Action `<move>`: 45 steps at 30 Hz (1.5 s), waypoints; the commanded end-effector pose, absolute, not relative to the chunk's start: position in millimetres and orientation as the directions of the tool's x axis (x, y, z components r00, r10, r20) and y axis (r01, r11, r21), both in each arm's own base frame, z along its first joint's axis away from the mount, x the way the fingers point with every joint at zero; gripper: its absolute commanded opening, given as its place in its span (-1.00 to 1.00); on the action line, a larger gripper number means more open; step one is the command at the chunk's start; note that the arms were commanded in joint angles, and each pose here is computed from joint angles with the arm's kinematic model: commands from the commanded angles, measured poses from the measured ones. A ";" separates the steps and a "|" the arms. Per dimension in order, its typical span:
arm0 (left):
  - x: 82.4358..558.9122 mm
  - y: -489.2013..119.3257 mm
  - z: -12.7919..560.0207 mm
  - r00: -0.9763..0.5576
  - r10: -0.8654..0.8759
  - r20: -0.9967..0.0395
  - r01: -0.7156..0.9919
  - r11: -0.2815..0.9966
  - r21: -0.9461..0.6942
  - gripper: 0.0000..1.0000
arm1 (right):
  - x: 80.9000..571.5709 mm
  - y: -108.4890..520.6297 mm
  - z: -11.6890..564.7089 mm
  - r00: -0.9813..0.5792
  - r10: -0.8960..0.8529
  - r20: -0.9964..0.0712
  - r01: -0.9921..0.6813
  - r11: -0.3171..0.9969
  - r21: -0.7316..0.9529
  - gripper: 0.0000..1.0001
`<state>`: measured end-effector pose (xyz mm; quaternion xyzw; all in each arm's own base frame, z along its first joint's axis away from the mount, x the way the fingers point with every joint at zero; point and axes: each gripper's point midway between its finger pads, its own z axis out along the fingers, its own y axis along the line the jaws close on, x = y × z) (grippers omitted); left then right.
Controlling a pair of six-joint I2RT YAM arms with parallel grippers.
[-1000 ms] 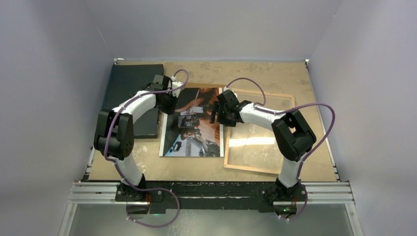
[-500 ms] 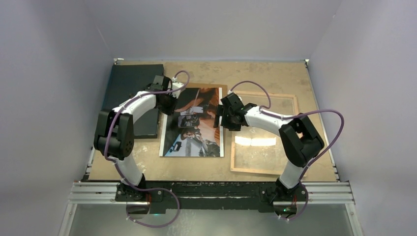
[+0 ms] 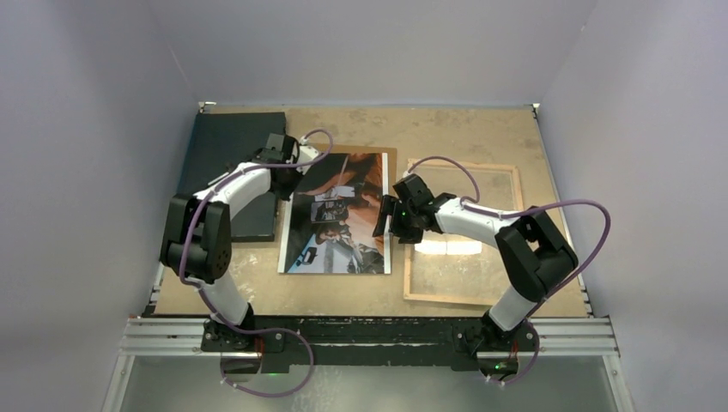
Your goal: Put the photo into the frame
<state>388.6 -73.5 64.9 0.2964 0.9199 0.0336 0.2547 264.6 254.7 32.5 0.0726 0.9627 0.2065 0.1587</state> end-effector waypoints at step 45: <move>352.0 -102.0 8.9 -0.687 0.611 -0.393 0.602 0.782 0.165 -1.00 | 173.6 267.3 26.5 -0.983 0.182 -0.020 0.133 0.784 0.607 0.54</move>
